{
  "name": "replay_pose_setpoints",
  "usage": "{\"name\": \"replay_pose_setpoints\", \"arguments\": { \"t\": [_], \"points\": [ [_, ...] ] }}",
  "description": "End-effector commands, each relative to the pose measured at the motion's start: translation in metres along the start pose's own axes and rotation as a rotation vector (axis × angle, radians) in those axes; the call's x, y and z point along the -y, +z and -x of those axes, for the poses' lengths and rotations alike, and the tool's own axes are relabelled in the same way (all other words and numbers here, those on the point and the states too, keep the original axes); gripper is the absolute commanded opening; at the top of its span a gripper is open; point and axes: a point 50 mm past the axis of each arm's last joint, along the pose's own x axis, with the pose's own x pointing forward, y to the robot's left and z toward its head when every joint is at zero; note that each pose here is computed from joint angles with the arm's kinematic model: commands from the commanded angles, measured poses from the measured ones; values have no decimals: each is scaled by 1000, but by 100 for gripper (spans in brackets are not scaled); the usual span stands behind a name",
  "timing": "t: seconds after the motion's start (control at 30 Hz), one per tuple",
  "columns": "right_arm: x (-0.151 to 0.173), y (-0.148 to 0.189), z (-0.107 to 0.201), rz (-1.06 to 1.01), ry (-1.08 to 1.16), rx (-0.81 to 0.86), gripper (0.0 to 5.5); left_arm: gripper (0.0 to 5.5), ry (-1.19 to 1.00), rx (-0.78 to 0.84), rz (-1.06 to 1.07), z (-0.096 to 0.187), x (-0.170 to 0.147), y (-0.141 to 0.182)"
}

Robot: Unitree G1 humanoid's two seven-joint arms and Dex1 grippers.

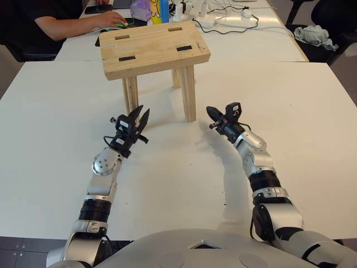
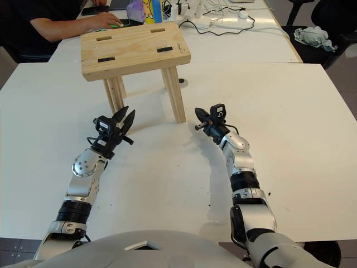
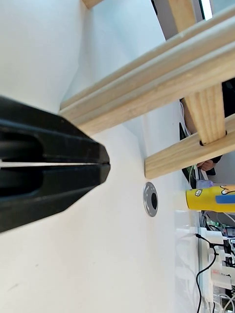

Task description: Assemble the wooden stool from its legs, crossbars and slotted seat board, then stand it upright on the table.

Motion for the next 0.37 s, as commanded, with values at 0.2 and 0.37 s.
{"name": "replay_pose_setpoints", "arguments": {
  "t": [0.2,0.37],
  "points": [
    [-6,0,-4,8,23,-3,0,114,95,-38,-73,-7,-20,-4],
    [-9,-1,-7,7,33,-7,0,114,180,-95,-129,-14,-44,-8]
  ]
}}
